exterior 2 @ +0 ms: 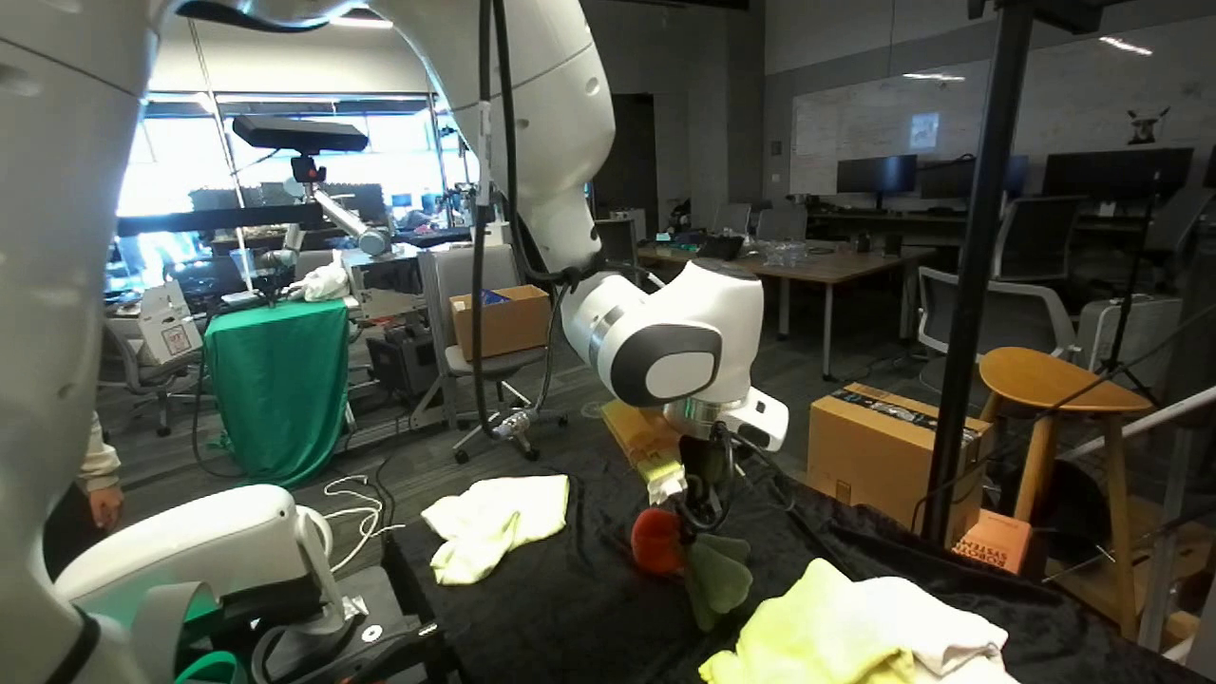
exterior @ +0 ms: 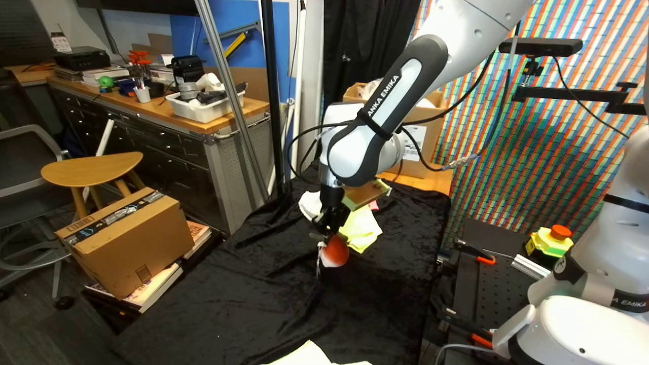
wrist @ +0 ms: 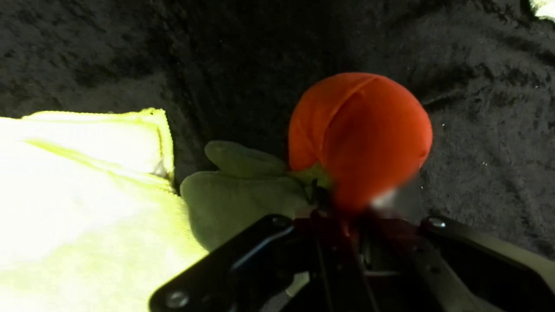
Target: Pile up all the objects on the table
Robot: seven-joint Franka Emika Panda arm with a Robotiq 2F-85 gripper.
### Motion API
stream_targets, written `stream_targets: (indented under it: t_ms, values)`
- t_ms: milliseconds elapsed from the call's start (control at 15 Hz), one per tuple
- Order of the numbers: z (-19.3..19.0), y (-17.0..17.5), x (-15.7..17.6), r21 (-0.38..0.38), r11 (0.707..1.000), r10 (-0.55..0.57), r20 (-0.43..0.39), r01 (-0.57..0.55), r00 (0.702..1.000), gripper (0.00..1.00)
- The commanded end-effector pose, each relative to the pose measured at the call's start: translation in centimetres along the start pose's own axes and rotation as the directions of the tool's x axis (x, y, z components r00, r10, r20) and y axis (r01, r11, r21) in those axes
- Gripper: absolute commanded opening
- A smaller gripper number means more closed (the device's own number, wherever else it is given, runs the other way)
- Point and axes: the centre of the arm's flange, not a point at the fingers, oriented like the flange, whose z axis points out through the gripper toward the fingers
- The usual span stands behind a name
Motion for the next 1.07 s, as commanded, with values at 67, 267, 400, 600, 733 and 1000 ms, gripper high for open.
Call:
stream_targets:
  t_ms: [67, 267, 400, 600, 733, 1000]
  values:
    - [-3.9, 3.2, -2.9, 0.031, 0.995, 0.097, -0.106, -0.095, 0.99, 0.12]
    - [-5.3, 5.0, -3.6, 0.013, 0.985, 0.174, -0.177, -0.174, 0.969, 0.12]
    - [-6.4, 6.4, -4.2, 0.006, 0.971, 0.235, -0.221, -0.24, 0.947, 0.12]
    - [-7.4, 8.1, -4.8, -0.007, 0.943, 0.318, -0.273, -0.333, 0.908, 0.1]
    - [-7.6, 9.2, -5.2, -0.02, 0.919, 0.37, -0.303, -0.394, 0.878, 0.1]
    - [-7.4, 11.5, -5.3, -0.059, 0.839, 0.486, -0.365, -0.541, 0.794, 0.1]
